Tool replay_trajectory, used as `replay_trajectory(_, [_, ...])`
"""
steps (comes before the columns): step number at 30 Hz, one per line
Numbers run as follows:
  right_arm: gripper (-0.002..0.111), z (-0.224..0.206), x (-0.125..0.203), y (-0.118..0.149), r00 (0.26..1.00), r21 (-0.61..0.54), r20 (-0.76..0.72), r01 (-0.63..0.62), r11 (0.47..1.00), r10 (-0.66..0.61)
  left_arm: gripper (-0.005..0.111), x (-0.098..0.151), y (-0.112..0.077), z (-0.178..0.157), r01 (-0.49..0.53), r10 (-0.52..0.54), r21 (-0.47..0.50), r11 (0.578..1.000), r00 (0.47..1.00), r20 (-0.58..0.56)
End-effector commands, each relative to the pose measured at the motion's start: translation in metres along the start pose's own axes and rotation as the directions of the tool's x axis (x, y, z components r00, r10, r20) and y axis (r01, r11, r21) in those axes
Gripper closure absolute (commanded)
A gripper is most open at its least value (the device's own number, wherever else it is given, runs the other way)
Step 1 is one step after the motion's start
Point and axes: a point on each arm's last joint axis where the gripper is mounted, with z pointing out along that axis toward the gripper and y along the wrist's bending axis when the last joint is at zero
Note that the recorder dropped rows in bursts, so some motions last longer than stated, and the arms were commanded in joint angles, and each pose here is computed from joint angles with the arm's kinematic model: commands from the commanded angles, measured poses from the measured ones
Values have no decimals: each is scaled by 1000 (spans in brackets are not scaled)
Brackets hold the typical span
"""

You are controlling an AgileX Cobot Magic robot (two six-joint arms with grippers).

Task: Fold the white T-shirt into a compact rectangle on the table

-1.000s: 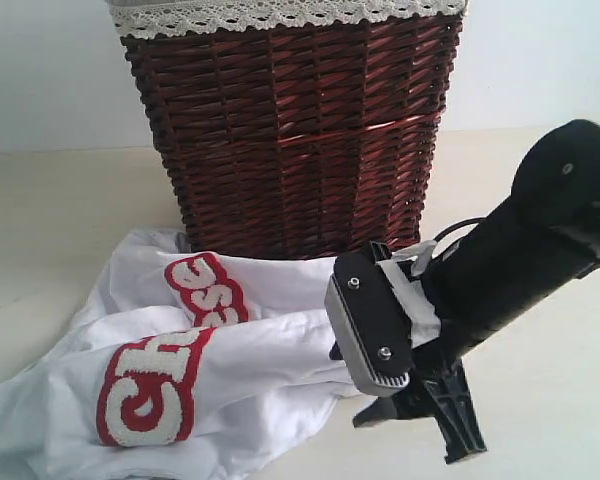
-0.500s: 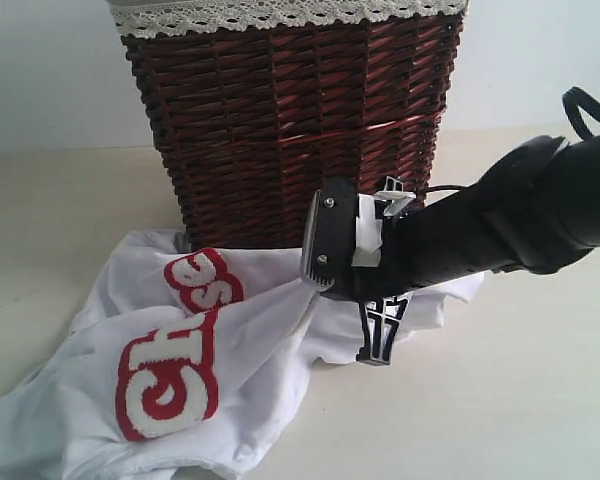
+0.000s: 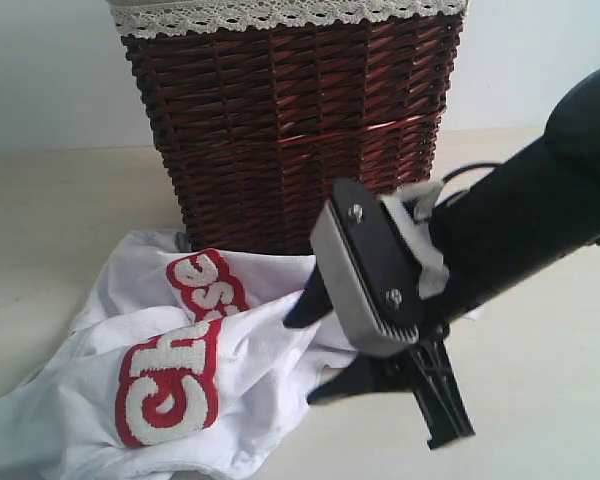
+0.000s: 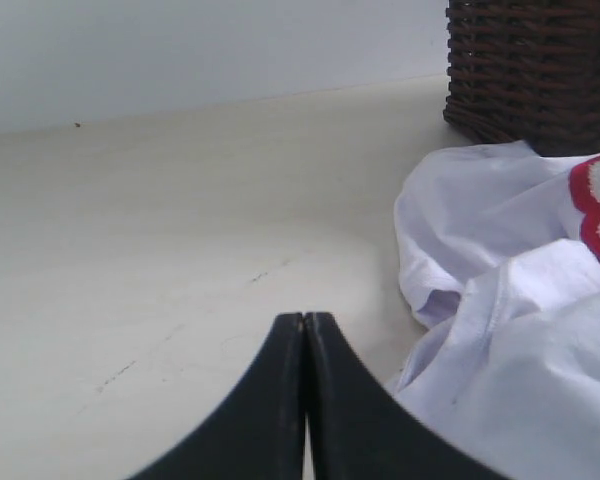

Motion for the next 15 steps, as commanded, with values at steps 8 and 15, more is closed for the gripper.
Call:
replay_trajectory(8, [56, 64, 84, -14, 937, 119, -343, -23, 993, 63, 107, -2, 0, -1, 3, -3, 3, 1000, 1000, 18])
replay_trajectory(15, [60, 75, 100, -17, 913, 154, -399, -22, 988, 83, 107, -2, 0, -1, 3, -3, 3, 1000, 1000, 18])
